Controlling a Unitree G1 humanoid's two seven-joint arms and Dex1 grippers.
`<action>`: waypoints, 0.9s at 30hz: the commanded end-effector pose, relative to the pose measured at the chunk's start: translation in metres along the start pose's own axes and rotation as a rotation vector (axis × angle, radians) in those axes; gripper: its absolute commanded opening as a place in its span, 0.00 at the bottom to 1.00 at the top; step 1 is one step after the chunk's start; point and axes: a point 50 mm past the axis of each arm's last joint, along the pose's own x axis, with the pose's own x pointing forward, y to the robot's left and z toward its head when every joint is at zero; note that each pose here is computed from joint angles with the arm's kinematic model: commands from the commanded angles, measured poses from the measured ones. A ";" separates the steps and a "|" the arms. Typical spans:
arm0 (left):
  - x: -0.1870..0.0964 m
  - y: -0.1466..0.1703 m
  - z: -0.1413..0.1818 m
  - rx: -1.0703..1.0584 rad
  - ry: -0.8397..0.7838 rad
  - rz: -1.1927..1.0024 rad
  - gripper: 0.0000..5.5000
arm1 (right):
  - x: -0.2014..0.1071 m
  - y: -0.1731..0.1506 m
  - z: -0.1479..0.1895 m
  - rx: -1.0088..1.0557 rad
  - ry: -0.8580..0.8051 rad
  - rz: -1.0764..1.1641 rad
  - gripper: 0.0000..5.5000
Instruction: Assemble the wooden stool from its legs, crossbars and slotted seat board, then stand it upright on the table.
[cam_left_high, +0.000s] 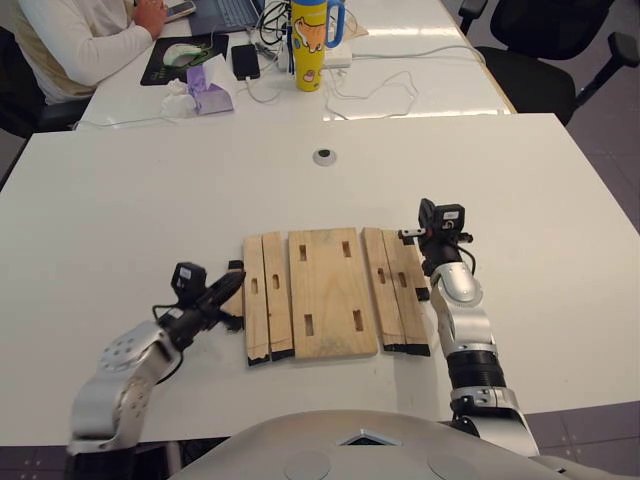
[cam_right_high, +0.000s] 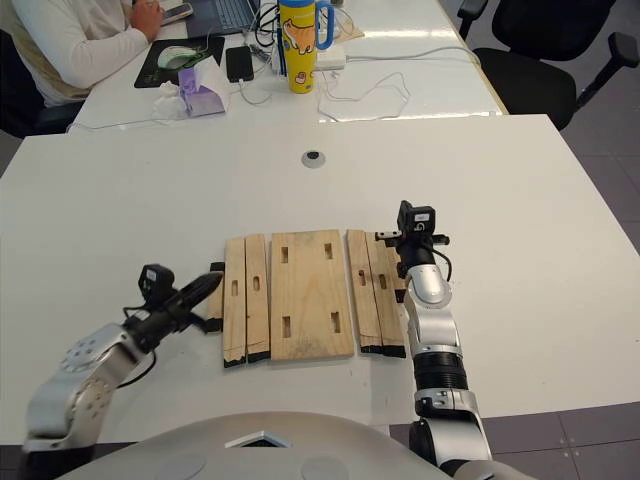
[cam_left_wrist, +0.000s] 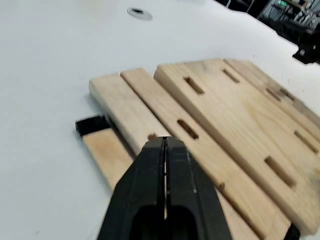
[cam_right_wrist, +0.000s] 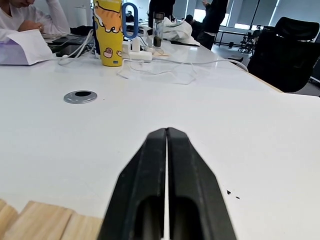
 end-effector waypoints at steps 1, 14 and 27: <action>-0.011 -0.001 -0.013 0.035 0.106 -0.027 0.00 | -0.001 -0.001 0.000 0.000 0.003 -0.012 0.00; 0.004 0.020 -0.049 0.140 0.230 0.121 0.00 | 0.007 0.001 0.004 -0.005 -0.007 0.002 0.00; 0.016 0.028 0.016 0.189 -0.047 0.142 0.17 | 0.010 0.004 0.005 -0.001 -0.013 0.005 0.00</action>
